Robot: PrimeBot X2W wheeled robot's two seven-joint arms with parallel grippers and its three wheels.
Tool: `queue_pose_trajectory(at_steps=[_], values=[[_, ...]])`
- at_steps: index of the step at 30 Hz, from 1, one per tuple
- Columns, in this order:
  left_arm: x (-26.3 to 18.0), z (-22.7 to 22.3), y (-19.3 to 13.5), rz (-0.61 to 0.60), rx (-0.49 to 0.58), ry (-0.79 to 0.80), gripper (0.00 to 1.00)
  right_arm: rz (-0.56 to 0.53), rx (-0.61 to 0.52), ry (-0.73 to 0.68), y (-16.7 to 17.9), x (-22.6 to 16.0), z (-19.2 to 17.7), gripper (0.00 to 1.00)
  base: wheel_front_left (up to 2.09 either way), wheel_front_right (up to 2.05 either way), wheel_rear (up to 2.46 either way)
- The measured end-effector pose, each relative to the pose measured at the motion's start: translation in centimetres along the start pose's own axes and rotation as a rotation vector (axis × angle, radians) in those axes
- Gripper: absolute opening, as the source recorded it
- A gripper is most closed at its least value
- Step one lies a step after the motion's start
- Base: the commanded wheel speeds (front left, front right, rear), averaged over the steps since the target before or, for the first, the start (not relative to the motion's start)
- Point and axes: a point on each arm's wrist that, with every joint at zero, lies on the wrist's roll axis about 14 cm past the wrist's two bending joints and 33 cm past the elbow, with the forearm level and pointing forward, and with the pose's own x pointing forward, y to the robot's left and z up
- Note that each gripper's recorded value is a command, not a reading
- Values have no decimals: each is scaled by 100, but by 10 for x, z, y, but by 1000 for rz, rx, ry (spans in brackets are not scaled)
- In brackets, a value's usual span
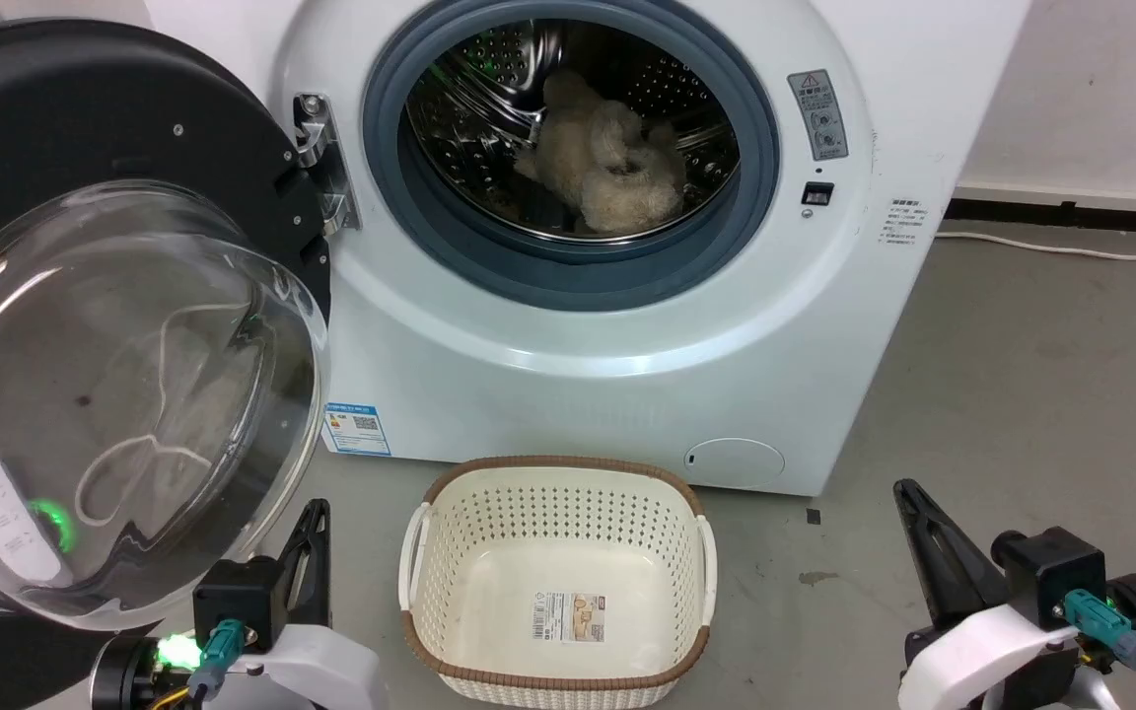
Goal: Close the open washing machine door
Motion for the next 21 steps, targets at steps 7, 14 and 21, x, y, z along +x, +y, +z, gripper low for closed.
queue_pose_trajectory(at_steps=[7,14,21], values=[[0,0,0,0,0,0,0,0,0,0,0,0,0,0,0,0,0],[0,0,-1,-3,0,1,100,0,1,0,0,0,0,100,0,0,0],[-2,2,-3,-6,2,-11,100,0,10,-12,0,1,1,100,0,0,0]])
